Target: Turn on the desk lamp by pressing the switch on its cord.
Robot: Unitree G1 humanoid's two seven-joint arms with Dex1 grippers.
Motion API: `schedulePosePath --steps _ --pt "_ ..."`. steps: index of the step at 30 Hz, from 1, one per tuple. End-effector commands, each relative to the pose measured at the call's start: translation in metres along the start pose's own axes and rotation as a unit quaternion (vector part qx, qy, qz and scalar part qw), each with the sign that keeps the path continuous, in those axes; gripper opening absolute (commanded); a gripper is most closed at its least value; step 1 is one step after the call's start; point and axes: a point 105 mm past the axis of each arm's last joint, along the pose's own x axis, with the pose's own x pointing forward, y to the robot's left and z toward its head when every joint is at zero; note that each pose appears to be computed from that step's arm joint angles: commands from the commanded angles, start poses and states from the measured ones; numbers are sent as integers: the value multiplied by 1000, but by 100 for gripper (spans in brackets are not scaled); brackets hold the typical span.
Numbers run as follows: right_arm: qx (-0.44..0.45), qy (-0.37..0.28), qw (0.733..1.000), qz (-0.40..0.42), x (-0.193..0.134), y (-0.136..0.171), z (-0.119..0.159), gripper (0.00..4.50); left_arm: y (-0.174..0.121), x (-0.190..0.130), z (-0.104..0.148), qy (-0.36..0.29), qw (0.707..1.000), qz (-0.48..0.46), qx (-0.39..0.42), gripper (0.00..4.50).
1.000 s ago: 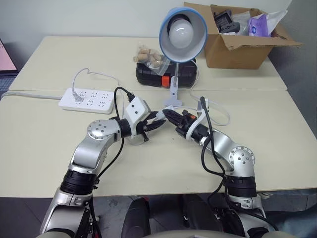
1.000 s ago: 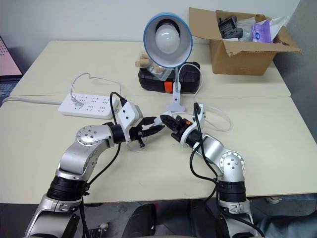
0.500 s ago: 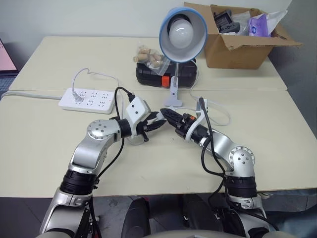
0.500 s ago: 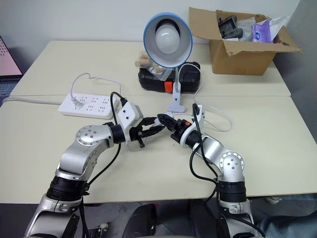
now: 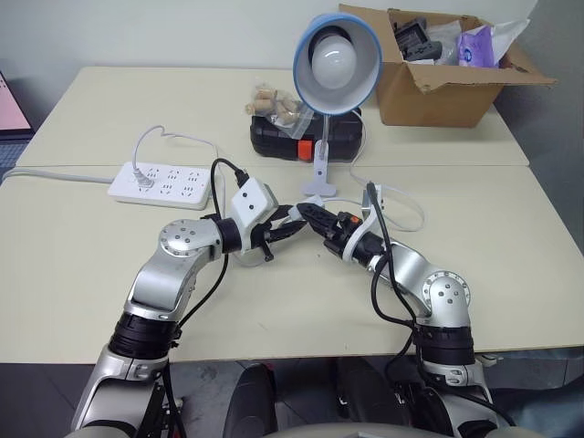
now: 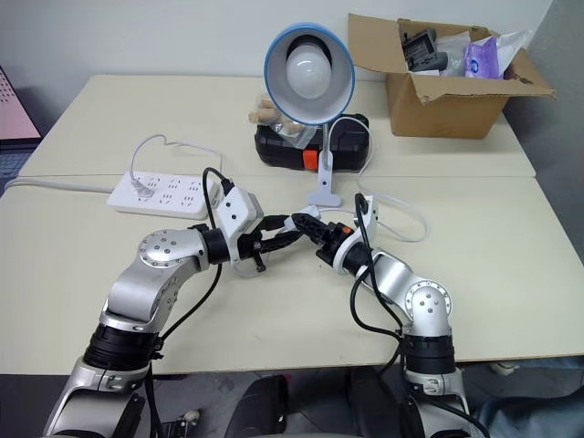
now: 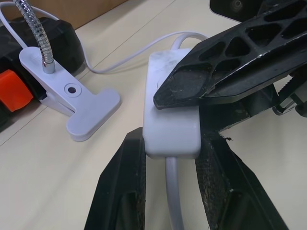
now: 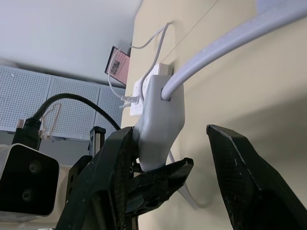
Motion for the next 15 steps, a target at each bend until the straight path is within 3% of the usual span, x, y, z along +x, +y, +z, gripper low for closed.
schedulePosePath --steps 1,8,15 --pt "0 -16 1000 23 -4 9 4 214 -2 -2 10 -12 1000 -7 16 109" --pt "7 -17 999 40 -5 14 4 58 -2 -3 10 -11 1000 -7 16 109" --pt "8 -12 999 43 -6 13 2 54 -3 -2 11 -13 1000 -7 15 109"
